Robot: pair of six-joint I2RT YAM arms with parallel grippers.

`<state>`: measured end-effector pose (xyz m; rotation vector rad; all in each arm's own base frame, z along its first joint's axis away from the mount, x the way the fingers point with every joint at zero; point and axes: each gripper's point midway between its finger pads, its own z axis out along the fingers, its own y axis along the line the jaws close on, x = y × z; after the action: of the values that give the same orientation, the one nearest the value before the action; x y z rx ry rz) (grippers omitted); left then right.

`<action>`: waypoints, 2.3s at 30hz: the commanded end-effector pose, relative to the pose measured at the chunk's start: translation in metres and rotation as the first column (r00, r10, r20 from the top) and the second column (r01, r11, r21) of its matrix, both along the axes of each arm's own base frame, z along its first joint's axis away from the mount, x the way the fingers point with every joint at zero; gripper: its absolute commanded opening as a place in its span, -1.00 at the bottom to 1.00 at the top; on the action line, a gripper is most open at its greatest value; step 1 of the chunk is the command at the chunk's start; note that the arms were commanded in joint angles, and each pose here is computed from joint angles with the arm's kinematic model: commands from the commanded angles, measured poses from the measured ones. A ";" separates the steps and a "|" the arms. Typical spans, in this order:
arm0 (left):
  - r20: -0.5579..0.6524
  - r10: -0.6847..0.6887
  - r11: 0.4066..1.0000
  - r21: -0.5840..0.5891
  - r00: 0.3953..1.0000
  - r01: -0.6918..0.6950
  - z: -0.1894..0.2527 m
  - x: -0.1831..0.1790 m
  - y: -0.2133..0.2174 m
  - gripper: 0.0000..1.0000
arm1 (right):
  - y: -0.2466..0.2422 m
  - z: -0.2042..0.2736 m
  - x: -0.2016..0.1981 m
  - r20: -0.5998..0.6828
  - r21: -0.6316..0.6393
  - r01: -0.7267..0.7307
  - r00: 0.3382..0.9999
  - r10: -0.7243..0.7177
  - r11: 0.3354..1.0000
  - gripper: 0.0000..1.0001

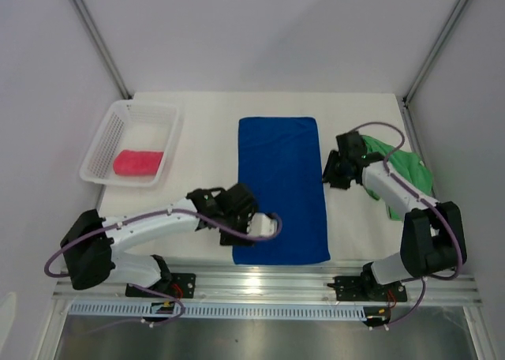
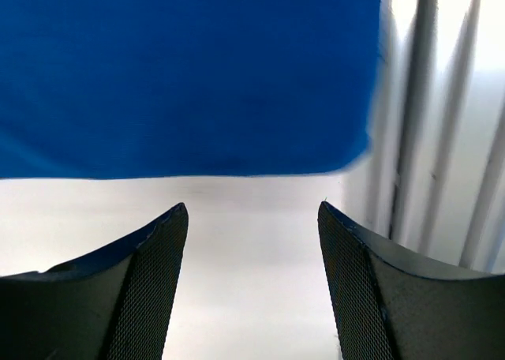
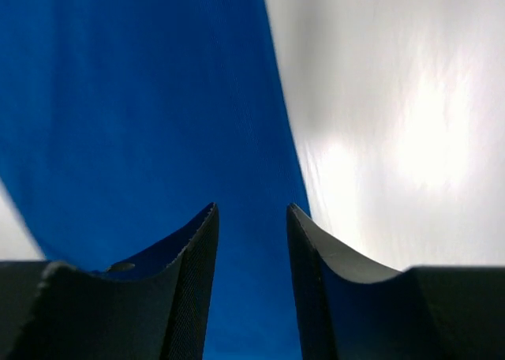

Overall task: Roll the towels
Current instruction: Flatten the towel, then fold the towel

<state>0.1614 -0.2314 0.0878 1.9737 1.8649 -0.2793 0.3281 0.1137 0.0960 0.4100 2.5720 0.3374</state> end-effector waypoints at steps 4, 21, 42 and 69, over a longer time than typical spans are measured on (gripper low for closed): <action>0.152 -0.239 0.971 0.029 0.959 0.237 -0.037 -0.035 0.003 0.39 | 0.009 -0.040 -0.111 -0.135 -0.046 0.039 0.990 -0.045 0.998 -0.12; 0.293 -0.525 0.834 -0.008 0.799 0.551 -0.078 -0.080 -0.008 0.27 | 0.008 -0.079 -0.183 -0.225 -0.059 0.086 0.970 -0.097 0.995 -0.12; 0.272 -0.431 0.889 -0.037 0.861 0.457 -0.073 -0.077 -0.008 -0.78 | 0.011 -0.072 -0.210 -0.274 -0.008 0.050 0.960 -0.050 0.999 -0.23; 0.265 -0.250 0.949 -0.123 0.931 0.290 -0.062 -0.065 -0.014 -0.99 | 0.004 -0.088 -0.236 -0.353 -0.078 0.136 0.923 -0.155 0.988 -0.21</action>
<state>0.0853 -0.2386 0.0132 2.1370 1.3489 -0.2503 0.0796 0.1221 0.0080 0.6313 2.9582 0.1962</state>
